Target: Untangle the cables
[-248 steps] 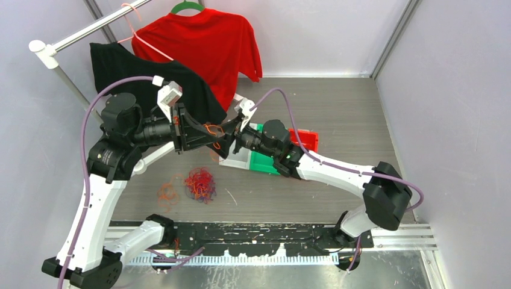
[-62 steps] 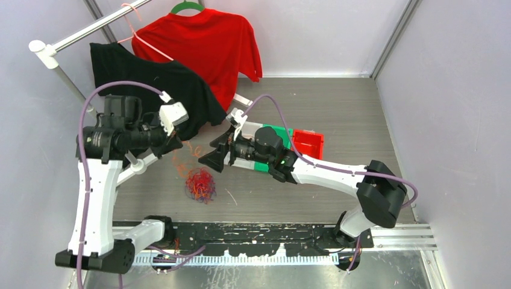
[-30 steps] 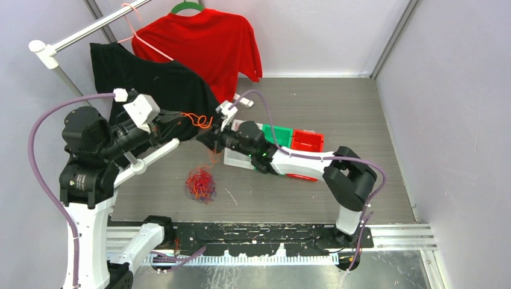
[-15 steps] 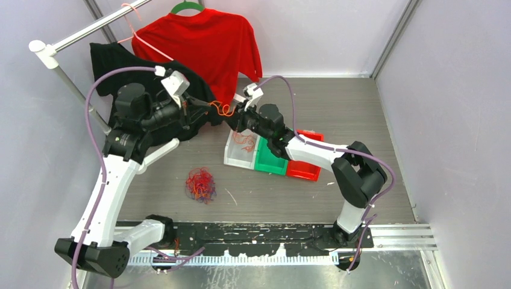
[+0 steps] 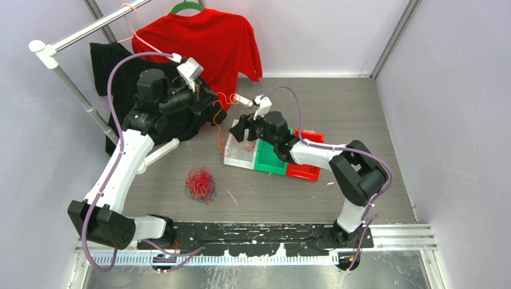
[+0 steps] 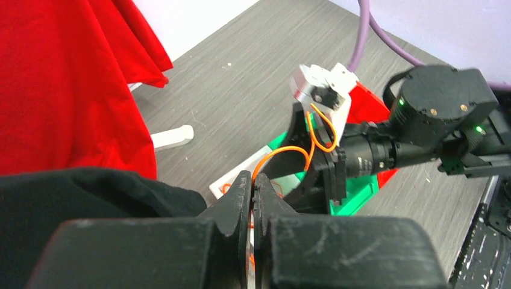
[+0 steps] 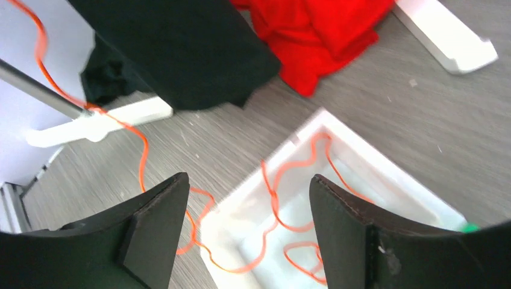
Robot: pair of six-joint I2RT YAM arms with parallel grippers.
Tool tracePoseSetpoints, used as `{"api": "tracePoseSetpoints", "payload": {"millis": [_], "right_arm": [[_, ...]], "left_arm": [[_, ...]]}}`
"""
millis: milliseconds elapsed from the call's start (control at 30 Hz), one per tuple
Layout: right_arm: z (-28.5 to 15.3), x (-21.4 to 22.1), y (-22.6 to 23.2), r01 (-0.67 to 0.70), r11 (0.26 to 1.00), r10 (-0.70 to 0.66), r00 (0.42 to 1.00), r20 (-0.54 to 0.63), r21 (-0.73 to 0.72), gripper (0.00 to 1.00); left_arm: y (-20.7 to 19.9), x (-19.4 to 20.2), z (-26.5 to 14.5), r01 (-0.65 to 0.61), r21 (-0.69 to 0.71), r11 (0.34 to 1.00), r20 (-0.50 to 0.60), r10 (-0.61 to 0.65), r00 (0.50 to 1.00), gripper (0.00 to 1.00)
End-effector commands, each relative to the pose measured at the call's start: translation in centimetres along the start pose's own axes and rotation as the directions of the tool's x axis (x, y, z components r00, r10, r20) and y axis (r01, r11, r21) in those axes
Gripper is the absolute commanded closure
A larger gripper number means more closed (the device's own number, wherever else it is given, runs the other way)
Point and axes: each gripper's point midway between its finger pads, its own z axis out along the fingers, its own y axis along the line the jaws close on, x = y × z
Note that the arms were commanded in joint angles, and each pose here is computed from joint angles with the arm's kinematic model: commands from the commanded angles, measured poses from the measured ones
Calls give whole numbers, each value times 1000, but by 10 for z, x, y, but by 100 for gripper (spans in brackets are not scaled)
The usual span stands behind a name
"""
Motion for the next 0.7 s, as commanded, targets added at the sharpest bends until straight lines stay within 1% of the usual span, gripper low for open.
{"api": "tracePoseSetpoints", "payload": {"millis": [0, 133, 267, 367, 533, 667], "right_arm": [[-26, -21, -7, 0, 999, -3, 998, 68, 45, 21], [-52, -24, -16, -31, 996, 23, 994, 108, 79, 20], [-66, -29, -21, -71, 993, 59, 989, 134, 91, 20], [-76, -35, -27, -104, 988, 86, 983, 160, 110, 20], [-92, -46, -41, -152, 975, 115, 969, 217, 164, 22], [-107, -50, -52, -199, 957, 143, 957, 251, 213, 25]], "left_arm": [[3, -44, 12, -47, -10, 999, 100, 48, 994, 100], [-13, -57, 25, -58, 41, 997, 97, 54, 994, 100], [-31, -71, 30, -71, 76, 995, 102, 63, 993, 100], [-40, -74, 32, -80, 88, 993, 102, 71, 992, 100], [-43, -62, 43, -89, 95, 991, 64, 83, 994, 100], [-33, -44, 55, -105, 76, 992, 13, 104, 994, 100]]}}
